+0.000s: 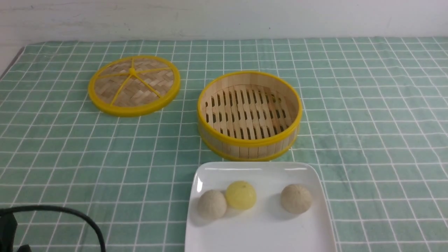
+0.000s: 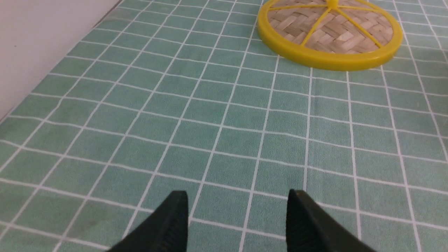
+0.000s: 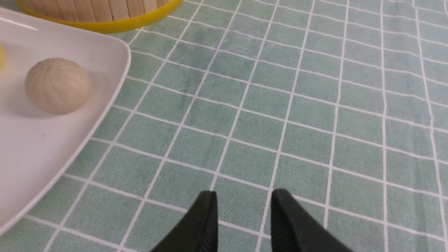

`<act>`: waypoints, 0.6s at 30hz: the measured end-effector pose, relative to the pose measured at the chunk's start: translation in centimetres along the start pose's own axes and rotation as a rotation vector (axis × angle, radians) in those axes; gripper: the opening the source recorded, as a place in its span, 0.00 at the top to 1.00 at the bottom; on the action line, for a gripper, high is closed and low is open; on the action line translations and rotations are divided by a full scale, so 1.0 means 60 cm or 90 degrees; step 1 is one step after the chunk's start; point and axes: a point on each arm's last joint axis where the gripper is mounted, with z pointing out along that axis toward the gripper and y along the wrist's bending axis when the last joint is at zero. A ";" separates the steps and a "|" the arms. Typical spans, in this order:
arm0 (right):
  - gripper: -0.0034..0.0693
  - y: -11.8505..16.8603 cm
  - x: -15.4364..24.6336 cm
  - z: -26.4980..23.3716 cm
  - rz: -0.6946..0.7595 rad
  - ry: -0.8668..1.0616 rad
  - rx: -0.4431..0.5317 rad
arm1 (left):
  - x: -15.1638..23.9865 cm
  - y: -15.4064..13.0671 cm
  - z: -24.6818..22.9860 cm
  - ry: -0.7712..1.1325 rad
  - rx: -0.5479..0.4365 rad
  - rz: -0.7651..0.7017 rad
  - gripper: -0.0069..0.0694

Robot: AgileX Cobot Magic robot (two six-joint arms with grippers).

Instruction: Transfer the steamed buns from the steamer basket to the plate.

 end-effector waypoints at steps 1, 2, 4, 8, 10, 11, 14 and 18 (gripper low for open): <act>0.62 0.000 0.000 0.000 0.000 0.000 0.000 | 0.008 0.001 -0.002 0.001 0.000 -0.003 0.39; 0.62 0.000 0.000 0.000 0.000 0.000 0.000 | 0.013 0.001 -0.005 0.001 -0.001 -0.005 0.39; 0.62 0.000 0.000 0.000 0.000 0.000 0.000 | 0.020 0.002 -0.008 0.002 -0.001 -0.005 0.39; 0.62 0.000 0.000 0.000 0.000 0.001 0.000 | 0.029 0.004 -0.020 0.000 -0.008 0.005 0.39; 0.62 0.000 0.000 0.000 0.000 0.001 0.000 | 0.033 0.005 -0.026 0.003 -0.012 0.008 0.39; 0.62 0.000 0.000 0.000 0.000 0.001 0.000 | 0.036 0.005 -0.028 0.006 -0.013 0.008 0.39; 0.62 0.000 0.000 0.000 0.000 0.001 0.000 | 0.040 0.006 -0.034 0.002 -0.015 0.009 0.39; 0.62 0.000 0.000 0.000 0.000 0.001 0.000 | 0.041 0.007 -0.039 -0.018 -0.015 0.009 0.39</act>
